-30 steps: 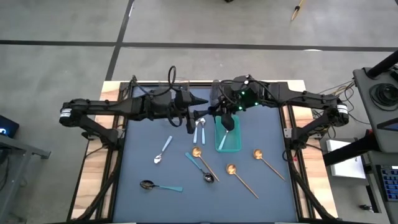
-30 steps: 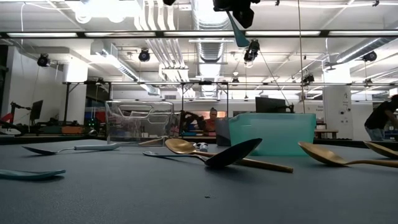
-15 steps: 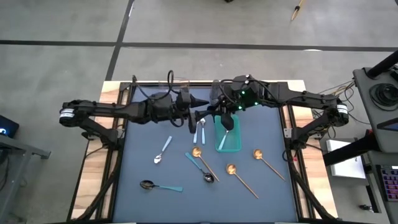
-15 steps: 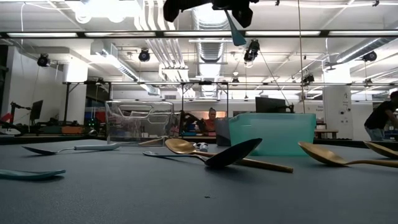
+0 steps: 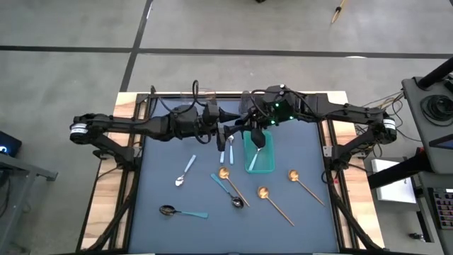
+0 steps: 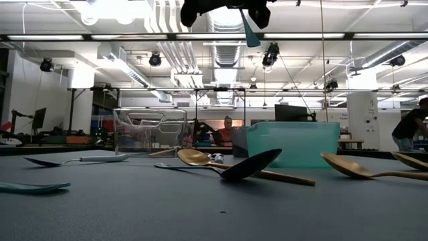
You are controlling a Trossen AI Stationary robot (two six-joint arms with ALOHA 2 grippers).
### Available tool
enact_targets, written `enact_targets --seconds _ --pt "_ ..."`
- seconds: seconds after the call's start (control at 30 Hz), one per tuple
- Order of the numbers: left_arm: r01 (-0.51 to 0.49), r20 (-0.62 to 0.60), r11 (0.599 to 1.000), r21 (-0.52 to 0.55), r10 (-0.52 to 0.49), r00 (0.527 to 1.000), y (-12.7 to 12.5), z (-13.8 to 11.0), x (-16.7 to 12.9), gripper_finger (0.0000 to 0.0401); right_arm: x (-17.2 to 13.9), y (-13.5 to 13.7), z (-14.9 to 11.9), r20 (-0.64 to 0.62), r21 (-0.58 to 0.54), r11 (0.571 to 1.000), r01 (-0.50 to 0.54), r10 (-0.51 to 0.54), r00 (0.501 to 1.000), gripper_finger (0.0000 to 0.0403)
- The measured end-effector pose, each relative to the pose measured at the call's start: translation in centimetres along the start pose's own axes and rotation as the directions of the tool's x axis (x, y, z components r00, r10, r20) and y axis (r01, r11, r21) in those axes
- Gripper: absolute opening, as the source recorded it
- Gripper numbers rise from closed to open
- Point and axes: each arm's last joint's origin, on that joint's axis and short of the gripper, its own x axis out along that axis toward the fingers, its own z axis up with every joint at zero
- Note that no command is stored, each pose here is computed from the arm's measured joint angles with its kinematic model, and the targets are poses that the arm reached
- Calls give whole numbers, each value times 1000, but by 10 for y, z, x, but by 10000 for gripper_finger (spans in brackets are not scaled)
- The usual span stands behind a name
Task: Sort silverware by color (type)
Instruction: Put the blue spoon into the black bin
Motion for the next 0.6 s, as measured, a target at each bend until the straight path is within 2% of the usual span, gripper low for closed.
enact_targets --seconds 0.17,0.3,0.6 --pt "16 41 1000 -20 -15 999 -1 2 3 176 0 0 0 0 10 1000 0 0 1000 13" --pt "18 37 1000 -19 -17 999 -1 1 3 149 1 0 0 -2 10 1000 0 0 1000 13" --pt "19 29 1000 -10 -18 999 -1 2 2 13 1 1 -1 -11 11 1000 -22 22 1000 13"
